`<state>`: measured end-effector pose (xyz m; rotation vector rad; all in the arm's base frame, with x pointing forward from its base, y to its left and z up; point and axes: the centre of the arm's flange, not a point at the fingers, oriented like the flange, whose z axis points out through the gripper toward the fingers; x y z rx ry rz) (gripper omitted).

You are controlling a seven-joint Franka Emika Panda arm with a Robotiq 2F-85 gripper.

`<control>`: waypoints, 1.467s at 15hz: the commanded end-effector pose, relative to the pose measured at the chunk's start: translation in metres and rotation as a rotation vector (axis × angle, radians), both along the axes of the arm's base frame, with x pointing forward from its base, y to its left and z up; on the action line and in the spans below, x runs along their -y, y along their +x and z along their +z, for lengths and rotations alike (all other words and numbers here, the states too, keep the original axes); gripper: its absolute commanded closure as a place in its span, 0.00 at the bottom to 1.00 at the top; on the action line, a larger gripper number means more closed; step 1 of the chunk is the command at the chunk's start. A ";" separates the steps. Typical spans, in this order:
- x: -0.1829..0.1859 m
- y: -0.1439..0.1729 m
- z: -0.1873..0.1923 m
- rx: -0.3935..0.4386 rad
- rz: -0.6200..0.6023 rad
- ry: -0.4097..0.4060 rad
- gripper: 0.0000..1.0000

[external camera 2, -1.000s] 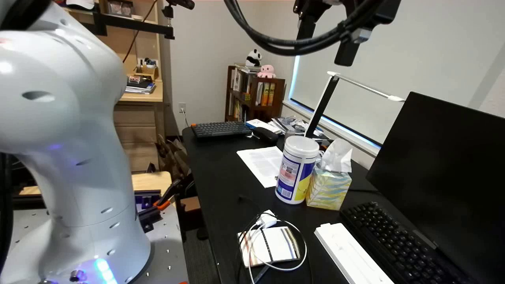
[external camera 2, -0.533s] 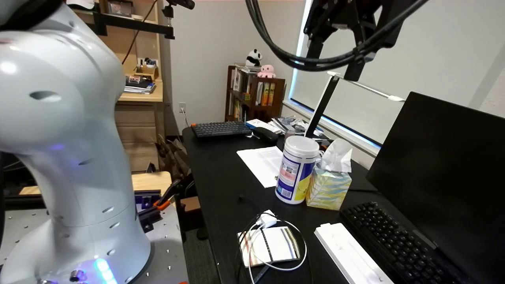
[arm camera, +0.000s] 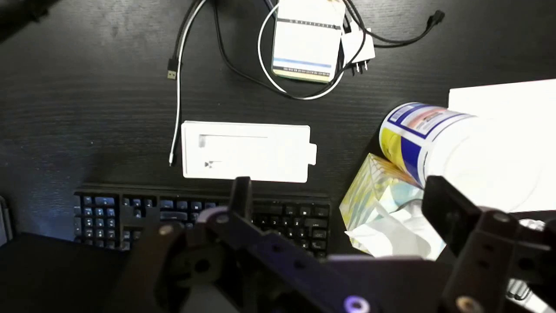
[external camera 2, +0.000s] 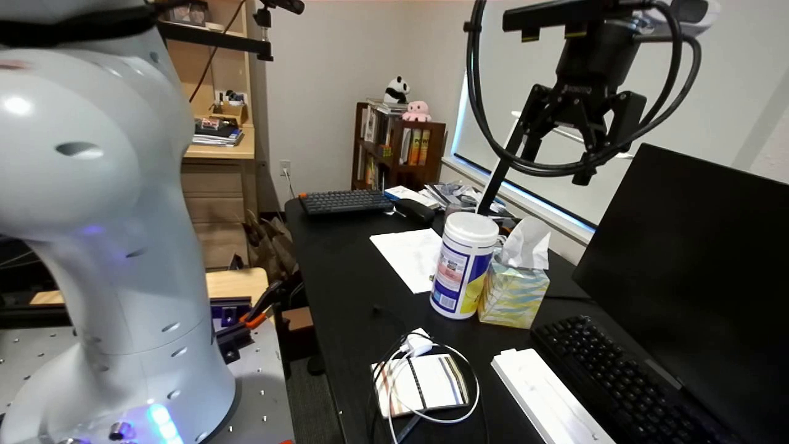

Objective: Move the eyeglass case to the right

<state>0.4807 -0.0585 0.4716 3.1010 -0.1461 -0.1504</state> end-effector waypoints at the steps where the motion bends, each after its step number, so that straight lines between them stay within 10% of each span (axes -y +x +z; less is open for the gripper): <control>1: 0.002 0.048 -0.018 -0.046 0.016 -0.005 0.00; 11: -0.019 0.054 -0.037 -0.059 0.091 -0.008 0.00; 22: -0.225 0.067 -0.091 0.054 0.508 -0.090 0.00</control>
